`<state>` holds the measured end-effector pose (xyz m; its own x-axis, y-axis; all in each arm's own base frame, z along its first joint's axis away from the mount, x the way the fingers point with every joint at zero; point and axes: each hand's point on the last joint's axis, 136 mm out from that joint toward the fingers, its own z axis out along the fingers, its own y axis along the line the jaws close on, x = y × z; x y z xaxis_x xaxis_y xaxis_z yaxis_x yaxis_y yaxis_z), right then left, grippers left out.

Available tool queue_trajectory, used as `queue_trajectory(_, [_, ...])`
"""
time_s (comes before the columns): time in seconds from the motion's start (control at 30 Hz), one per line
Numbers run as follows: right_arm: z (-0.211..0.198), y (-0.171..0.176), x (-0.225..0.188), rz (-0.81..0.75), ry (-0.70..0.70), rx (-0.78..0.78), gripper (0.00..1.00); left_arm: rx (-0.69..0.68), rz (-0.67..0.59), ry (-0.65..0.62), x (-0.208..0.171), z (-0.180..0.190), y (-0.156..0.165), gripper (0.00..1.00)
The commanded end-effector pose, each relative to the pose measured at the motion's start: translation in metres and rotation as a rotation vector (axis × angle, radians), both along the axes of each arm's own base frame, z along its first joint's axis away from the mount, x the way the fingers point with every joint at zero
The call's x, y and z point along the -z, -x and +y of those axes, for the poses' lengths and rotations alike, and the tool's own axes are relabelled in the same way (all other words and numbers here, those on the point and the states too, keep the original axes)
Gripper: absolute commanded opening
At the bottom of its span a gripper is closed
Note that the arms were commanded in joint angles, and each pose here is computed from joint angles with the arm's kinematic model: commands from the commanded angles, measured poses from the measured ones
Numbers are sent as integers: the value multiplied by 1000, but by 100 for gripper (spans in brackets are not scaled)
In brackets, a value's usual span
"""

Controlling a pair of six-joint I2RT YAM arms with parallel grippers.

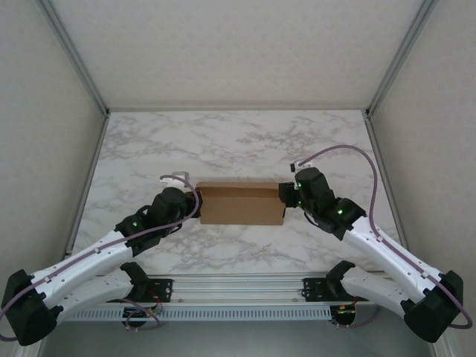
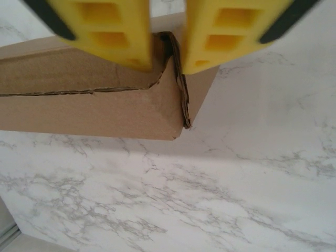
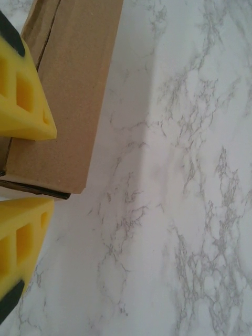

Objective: Fold the paper box

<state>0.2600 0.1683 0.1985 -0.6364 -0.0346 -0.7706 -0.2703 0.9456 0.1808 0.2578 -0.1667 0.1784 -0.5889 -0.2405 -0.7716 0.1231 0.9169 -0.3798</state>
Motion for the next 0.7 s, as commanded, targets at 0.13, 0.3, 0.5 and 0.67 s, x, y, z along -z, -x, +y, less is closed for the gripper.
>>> queue_trajectory(0.13, [-8,12,29,74,23,25,31,57,9,17,-9,-1,15,43])
queue_trajectory(0.3, [-9,14,32,85,13,29,31,150,-1,73,-26,-10,30,51])
queue_trajectory(0.5, [-10,18,29,82,-6,28,31,120,-41,134,-51,-1,35,47])
queue_trajectory(0.67, [-12,22,31,86,-15,25,31,97,-83,176,-76,0,30,43])
